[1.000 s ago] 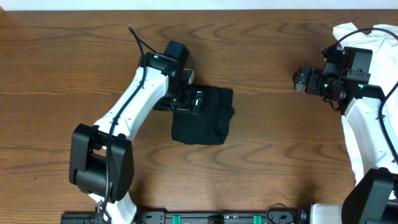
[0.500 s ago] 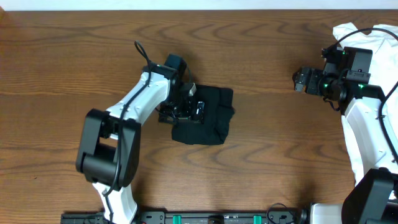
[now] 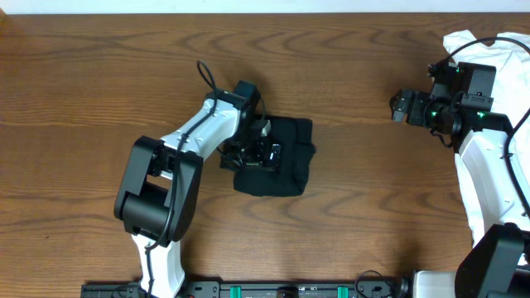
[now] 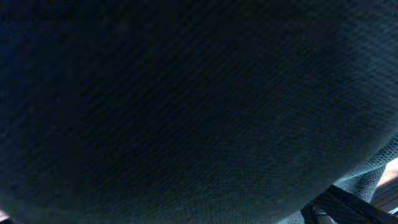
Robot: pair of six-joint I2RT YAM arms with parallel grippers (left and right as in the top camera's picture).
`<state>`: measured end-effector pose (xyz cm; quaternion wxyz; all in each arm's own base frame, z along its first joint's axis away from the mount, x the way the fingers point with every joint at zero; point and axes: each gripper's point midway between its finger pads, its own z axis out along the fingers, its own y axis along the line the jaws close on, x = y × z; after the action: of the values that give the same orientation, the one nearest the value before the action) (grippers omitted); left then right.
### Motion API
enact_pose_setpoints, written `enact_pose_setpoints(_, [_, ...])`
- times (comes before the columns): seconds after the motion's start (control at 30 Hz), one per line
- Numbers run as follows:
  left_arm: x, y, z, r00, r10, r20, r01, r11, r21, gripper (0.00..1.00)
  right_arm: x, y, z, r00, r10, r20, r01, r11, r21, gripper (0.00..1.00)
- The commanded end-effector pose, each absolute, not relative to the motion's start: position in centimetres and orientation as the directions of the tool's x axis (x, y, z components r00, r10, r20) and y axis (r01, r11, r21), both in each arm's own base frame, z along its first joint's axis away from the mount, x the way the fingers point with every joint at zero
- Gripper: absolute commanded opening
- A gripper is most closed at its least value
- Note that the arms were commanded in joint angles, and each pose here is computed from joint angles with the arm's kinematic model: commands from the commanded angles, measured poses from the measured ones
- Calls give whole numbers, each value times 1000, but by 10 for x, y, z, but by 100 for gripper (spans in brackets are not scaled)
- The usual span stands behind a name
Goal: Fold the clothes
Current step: 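Press down on the bundle's top with the left gripper to flatten it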
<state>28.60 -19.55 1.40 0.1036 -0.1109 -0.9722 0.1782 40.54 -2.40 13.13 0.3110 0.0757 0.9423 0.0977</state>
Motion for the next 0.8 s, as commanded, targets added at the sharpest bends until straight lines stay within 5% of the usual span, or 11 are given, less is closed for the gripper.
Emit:
enact_pose_setpoints(0.0, [278,-198,7,-945,267,188,184,911,-369,98,405,-25,128,-798,215,-563,95,967,235,99])
enact_pose_setpoints(0.77, [275,-199,-19,-951,276,141,207,903,-376,99,405,-25,128,-798,215,-563,95,967,235,99])
